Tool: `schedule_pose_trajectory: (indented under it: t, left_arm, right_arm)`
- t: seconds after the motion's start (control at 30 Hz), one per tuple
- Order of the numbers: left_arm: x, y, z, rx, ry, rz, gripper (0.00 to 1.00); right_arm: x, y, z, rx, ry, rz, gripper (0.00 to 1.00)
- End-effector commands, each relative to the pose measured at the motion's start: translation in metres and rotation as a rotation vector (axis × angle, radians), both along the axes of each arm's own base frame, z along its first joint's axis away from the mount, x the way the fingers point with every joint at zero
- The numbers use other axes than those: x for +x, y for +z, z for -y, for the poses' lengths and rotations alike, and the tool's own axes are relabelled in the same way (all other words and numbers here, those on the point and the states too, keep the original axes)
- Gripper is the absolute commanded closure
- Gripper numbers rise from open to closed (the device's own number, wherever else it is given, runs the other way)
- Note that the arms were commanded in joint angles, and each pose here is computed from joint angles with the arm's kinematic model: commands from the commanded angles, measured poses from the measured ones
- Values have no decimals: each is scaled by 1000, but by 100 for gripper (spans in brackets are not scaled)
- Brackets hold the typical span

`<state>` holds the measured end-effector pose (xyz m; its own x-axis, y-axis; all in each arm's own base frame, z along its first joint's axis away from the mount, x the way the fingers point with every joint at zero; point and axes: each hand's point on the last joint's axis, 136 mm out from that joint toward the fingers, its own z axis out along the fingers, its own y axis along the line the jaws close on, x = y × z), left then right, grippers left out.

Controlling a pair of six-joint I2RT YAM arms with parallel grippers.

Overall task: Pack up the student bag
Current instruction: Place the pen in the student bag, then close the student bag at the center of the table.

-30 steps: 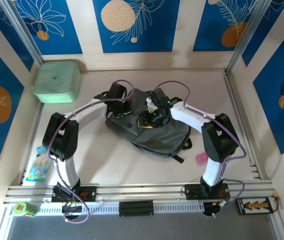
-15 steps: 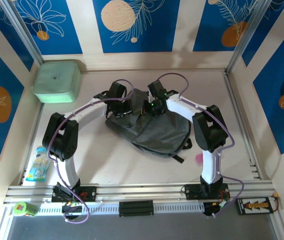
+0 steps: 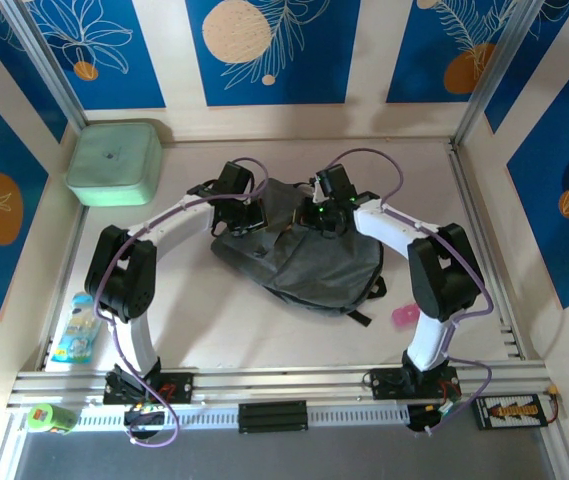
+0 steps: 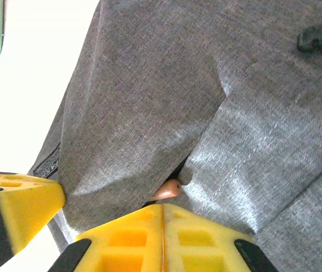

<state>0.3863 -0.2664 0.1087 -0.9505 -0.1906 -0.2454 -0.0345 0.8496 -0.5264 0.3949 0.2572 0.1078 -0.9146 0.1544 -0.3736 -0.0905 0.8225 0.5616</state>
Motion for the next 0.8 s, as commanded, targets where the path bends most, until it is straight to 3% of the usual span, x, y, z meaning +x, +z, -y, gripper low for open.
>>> schedule_pose_trajectory:
  t: [0.0,0.2,0.57,0.67,0.77]
  left_arm:
    - [1,13,5,-31,-31,7,94]
    - [0,10,4,-27,-34,-1,94]
    - [1,7,9,-32,-54,-11,93]
    - [4,10,8,-25,-56,-2,87]
    - [7,20,2,-19,-40,29,74]
  right_arm:
    - [-20,-24,-1,17,-9,-111,92]
    - [-8,-33,-11,50,-13,-122,98]
    - [30,-25,-46,167,57,-34,98]
    - [26,-10,-40,198,56,5,97]
    - [14,6,-23,170,48,71,91]
